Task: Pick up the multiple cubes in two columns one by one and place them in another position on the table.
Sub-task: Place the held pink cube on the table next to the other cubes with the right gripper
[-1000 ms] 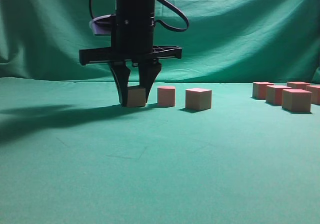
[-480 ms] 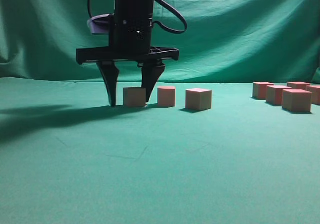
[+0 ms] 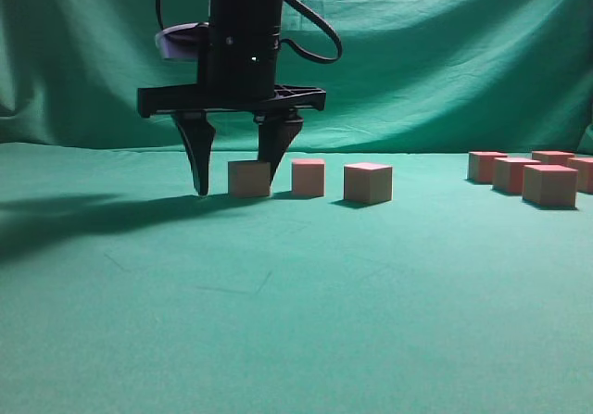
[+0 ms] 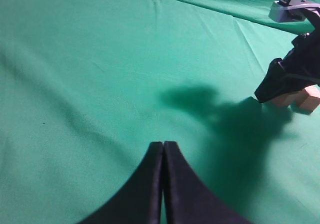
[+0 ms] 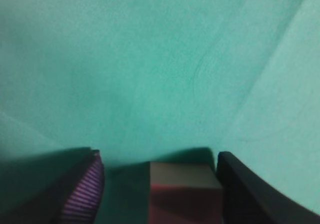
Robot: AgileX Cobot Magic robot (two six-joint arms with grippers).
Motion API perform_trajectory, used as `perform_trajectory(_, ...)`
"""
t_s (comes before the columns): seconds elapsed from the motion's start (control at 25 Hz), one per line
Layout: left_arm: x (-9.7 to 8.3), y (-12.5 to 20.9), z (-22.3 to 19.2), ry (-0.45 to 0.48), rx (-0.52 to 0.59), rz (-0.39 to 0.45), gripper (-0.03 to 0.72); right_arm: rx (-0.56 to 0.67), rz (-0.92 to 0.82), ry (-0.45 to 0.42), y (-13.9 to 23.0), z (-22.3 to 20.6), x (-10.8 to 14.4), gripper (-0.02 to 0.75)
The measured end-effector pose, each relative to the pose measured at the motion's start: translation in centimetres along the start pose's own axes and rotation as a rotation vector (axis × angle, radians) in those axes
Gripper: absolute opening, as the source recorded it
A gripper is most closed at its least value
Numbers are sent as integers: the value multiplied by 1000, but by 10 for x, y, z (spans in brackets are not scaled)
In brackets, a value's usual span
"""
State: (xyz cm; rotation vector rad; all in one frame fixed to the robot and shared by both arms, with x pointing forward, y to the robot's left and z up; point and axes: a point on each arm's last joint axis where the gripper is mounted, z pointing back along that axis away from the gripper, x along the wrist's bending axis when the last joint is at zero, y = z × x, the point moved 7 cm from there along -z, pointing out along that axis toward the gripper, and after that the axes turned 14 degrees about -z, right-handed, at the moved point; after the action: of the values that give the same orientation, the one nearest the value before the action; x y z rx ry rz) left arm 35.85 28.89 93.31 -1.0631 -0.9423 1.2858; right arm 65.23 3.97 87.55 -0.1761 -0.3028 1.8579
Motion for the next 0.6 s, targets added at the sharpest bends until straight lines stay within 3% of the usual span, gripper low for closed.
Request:
perform_trajectory(0.4, 0, 0, 0, 0, 0, 0, 0, -104, 62, 9, -17, 2, -1, 442)
perform_trajectory(0.6, 0, 0, 0, 0, 0, 0, 0, -179, 69, -8, -38, 29, 4, 442)
